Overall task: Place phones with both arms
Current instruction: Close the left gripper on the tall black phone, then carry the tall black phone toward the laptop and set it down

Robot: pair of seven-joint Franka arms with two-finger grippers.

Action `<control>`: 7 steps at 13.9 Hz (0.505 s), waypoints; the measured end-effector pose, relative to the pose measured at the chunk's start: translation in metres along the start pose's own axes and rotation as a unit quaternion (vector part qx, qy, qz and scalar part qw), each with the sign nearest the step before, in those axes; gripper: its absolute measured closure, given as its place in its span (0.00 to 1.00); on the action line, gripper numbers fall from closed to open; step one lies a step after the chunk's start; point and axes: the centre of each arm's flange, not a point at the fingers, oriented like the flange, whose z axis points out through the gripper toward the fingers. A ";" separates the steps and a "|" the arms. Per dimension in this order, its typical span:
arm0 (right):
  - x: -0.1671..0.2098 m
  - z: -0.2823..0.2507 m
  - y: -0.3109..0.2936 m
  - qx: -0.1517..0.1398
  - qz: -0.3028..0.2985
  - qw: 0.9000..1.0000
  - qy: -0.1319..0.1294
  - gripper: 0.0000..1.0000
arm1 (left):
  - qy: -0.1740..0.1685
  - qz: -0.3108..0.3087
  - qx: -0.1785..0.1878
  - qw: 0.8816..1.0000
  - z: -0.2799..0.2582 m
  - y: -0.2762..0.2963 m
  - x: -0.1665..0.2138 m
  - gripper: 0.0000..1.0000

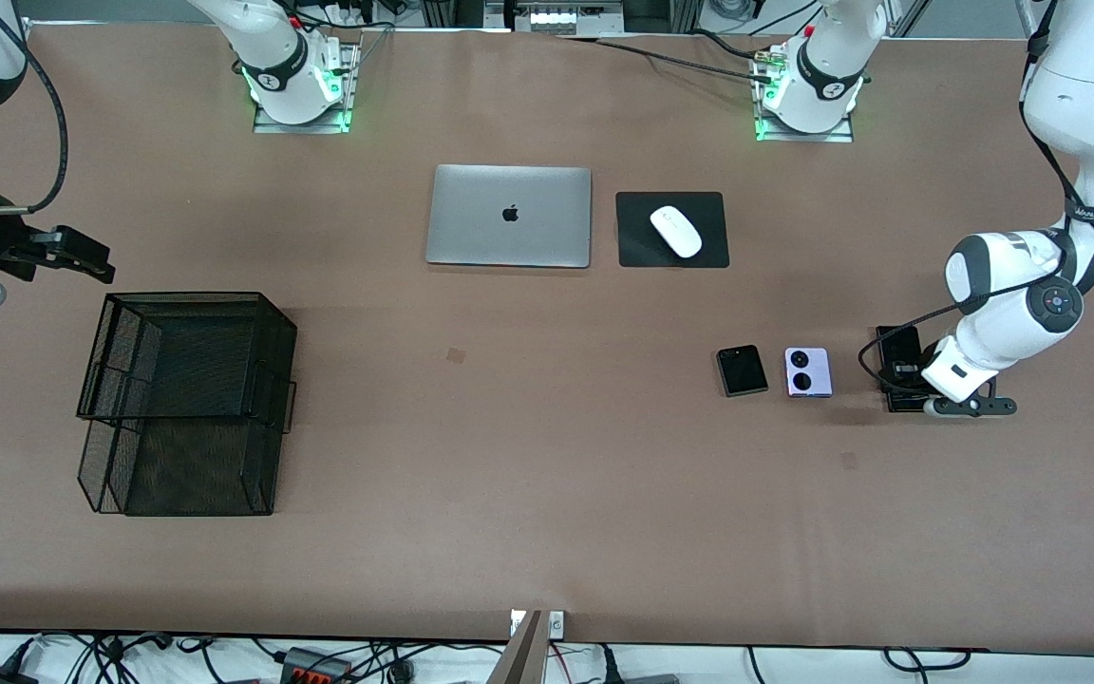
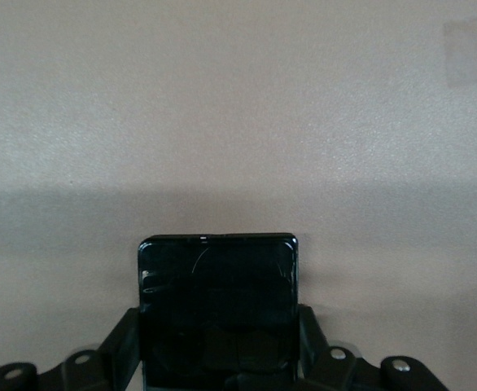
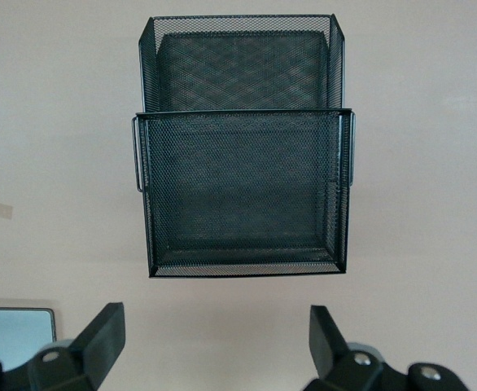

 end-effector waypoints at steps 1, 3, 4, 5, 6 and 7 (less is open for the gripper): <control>0.000 0.000 0.000 0.000 0.000 1.000 0.000 0.00 | 0.000 0.000 0.000 1.000 0.000 0.000 0.000 0.21; 0.000 0.001 -0.001 0.004 0.000 1.000 -0.001 0.00 | 0.001 0.000 0.000 1.000 -0.001 0.000 0.001 0.21; 0.000 0.003 -0.001 0.006 0.001 1.000 -0.004 0.00 | 0.004 0.002 0.000 1.000 -0.003 0.002 0.003 0.21; 0.002 0.007 -0.001 0.006 0.001 1.000 -0.008 0.00 | 0.007 0.004 -0.001 1.000 -0.007 0.005 0.006 0.21; 0.004 0.013 0.000 0.006 0.002 1.000 -0.013 0.00 | 0.006 0.010 -0.002 1.000 -0.016 0.012 0.012 0.21; 0.007 0.019 0.001 0.006 0.003 1.000 -0.017 0.00 | -0.002 0.020 -0.005 1.000 -0.031 0.024 0.020 0.21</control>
